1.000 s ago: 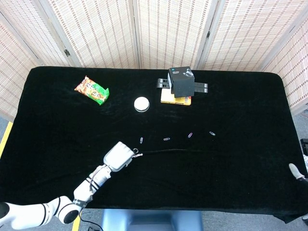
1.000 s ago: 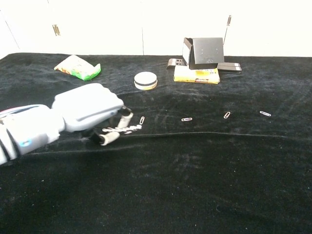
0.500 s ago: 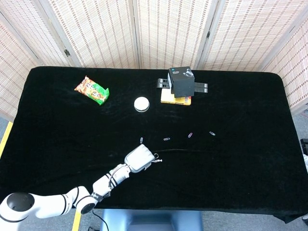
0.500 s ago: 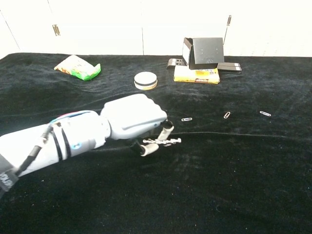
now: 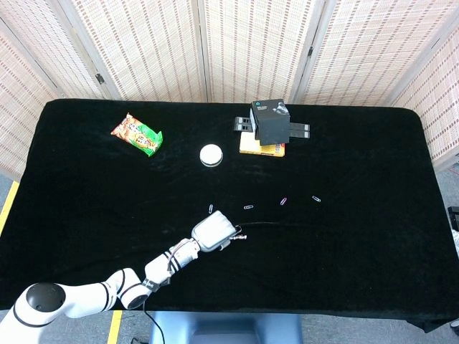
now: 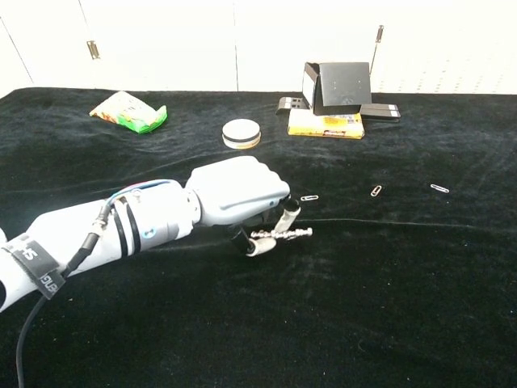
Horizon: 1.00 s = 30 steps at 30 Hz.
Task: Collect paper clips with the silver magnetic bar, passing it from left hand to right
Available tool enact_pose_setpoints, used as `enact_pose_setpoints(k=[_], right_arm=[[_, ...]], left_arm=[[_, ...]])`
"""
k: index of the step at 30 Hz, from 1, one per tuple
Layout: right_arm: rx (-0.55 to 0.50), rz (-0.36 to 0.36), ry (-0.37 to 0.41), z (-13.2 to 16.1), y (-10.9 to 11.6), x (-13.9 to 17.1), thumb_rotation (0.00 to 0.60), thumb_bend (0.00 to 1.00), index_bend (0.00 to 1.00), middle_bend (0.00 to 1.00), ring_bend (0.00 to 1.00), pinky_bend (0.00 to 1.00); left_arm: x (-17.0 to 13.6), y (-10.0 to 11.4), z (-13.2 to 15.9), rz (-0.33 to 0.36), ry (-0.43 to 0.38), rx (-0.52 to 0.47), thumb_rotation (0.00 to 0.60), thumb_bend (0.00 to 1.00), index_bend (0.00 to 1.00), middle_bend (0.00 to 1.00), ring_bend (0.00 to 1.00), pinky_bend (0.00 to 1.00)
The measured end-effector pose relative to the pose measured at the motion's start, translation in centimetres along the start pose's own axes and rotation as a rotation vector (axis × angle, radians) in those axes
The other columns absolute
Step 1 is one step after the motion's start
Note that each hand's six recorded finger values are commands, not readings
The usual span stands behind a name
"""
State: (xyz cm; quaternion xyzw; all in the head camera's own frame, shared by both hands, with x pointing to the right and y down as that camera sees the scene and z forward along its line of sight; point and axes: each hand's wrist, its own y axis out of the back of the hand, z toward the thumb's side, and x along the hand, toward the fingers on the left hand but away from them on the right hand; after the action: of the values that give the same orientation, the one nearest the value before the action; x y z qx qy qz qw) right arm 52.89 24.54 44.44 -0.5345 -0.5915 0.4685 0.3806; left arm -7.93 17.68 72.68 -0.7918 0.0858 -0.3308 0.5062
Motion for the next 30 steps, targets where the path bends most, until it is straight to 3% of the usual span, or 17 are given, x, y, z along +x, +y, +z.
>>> enact_pose_setpoints(k=[2, 8, 15, 18, 21, 24, 28, 30], right_arm=[[0.000, 0.002, 0.001, 0.0, -0.1, -0.1, 0.600, 0.26, 0.00, 0.00, 0.00, 0.00], [0.002, 0.001, 0.005, 0.2, -0.2, -0.4, 0.600, 0.26, 0.00, 0.00, 0.00, 0.00], [0.017, 0.036, 0.013, 0.5, -1.1, -0.9, 0.600, 0.26, 0.00, 0.00, 0.00, 0.00], [0.021, 0.063, 0.032, 1.0, -1.8, -1.2, 0.600, 0.26, 0.00, 0.00, 0.00, 0.00], [0.030, 0.089, 0.067, 1.7, -2.5, -1.3, 0.600, 0.26, 0.00, 0.00, 0.00, 0.00], [0.038, 0.121, 0.116, 2.9, -3.5, -1.4, 0.600, 0.26, 0.05, 0.00, 0.00, 0.00], [0.052, 0.187, 0.199, 4.7, -5.6, -1.8, 0.600, 0.26, 0.26, 0.00, 0.00, 0.00], [0.044, 0.228, 0.239, 5.8, -7.1, -2.4, 0.600, 0.26, 0.31, 0.00, 0.00, 0.00]], left_arm=[[0.0, 0.1, 0.0, 0.002, 0.001, -0.013, 0.600, 0.14, 0.00, 0.99, 0.97, 0.99], [-0.4, 0.8, -0.1, 0.018, 0.001, -0.042, 0.600, 0.11, 0.00, 0.99, 0.97, 0.99], [-1.8, 2.5, -1.1, 0.050, 0.019, -0.011, 0.600, 0.11, 0.00, 0.95, 0.94, 0.97], [-3.5, 3.7, -2.2, 0.068, 0.045, 0.035, 0.600, 0.12, 0.00, 0.81, 0.79, 0.83], [-6.3, 5.1, -4.1, 0.083, 0.102, 0.077, 0.600, 0.12, 0.02, 0.59, 0.55, 0.54], [-10.2, 6.7, -6.9, 0.102, 0.204, 0.100, 0.600, 0.16, 0.05, 0.43, 0.40, 0.35], [-16.7, 7.5, -11.7, 0.134, 0.403, 0.089, 0.600, 0.20, 0.05, 0.34, 0.27, 0.28], [-20.0, 6.9, -13.8, 0.140, 0.501, 0.046, 0.600, 0.20, 0.06, 0.33, 0.26, 0.26]])
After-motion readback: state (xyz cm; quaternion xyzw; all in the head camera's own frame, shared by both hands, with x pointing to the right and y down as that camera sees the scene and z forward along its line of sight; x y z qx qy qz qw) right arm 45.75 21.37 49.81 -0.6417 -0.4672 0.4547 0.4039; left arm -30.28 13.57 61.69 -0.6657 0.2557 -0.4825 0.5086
